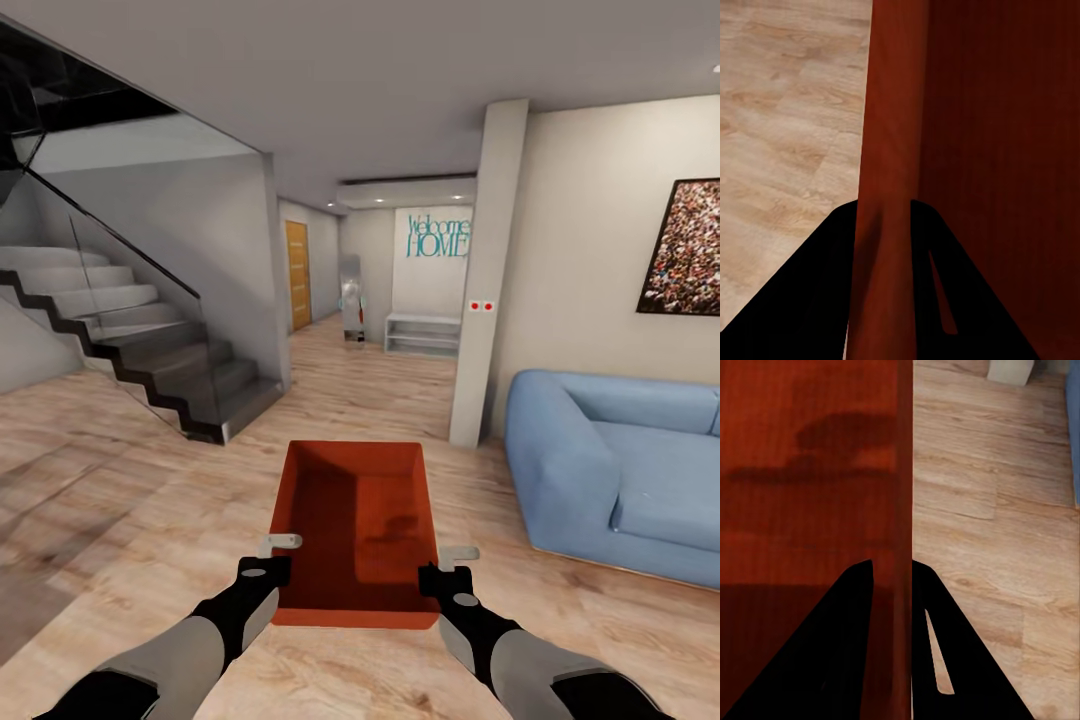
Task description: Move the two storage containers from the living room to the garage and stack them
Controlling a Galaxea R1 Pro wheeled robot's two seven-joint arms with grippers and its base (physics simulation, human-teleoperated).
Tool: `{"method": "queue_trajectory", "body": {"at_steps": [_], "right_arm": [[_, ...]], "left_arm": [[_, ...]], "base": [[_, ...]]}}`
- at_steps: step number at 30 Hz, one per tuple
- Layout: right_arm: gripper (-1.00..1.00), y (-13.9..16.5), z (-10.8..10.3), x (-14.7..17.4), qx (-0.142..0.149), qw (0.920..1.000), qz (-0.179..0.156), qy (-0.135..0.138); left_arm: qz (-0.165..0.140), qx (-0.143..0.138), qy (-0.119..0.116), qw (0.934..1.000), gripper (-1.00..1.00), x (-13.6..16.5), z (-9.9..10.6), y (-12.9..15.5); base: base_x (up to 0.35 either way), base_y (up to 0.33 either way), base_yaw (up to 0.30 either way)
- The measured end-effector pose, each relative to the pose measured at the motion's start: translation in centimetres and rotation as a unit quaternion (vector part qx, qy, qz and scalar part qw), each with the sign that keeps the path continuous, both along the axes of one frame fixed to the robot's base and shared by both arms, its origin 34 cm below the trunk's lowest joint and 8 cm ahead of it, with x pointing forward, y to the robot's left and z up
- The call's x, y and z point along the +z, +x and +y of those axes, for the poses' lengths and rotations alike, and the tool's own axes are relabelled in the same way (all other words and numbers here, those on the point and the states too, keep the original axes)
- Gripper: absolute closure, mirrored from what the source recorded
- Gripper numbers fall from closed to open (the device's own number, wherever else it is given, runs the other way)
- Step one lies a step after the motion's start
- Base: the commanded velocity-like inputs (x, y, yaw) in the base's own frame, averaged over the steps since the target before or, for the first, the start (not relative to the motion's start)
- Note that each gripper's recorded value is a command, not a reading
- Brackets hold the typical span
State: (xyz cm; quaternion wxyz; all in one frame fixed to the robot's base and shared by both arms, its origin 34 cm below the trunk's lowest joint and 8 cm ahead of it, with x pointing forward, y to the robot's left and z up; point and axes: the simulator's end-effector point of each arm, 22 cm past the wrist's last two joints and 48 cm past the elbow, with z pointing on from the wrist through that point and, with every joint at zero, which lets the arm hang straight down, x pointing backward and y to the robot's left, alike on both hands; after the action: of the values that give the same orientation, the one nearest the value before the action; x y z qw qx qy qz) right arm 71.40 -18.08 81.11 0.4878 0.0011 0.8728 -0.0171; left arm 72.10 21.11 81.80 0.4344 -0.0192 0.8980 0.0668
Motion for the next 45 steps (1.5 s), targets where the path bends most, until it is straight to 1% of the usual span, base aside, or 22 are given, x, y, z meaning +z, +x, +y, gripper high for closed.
{"method": "queue_trajectory", "body": {"at_steps": [41,45], "right_arm": [[1.0,0.14,-0.05,0.16,0.001,1.0,-0.002,-0.001],[1.0,-0.15,0.1,-0.24,0.001,1.0,0.002,-0.003]], "left_arm": [[-0.002,0.002,-0.002,1.0,1.0,0.03,-0.04,0.02],[0.001,0.001,-0.002,1.0,1.0,-0.38,0.1,-0.23]], "base": [[0.324,0.0,0.0],[0.0,0.0,0.0]]}}
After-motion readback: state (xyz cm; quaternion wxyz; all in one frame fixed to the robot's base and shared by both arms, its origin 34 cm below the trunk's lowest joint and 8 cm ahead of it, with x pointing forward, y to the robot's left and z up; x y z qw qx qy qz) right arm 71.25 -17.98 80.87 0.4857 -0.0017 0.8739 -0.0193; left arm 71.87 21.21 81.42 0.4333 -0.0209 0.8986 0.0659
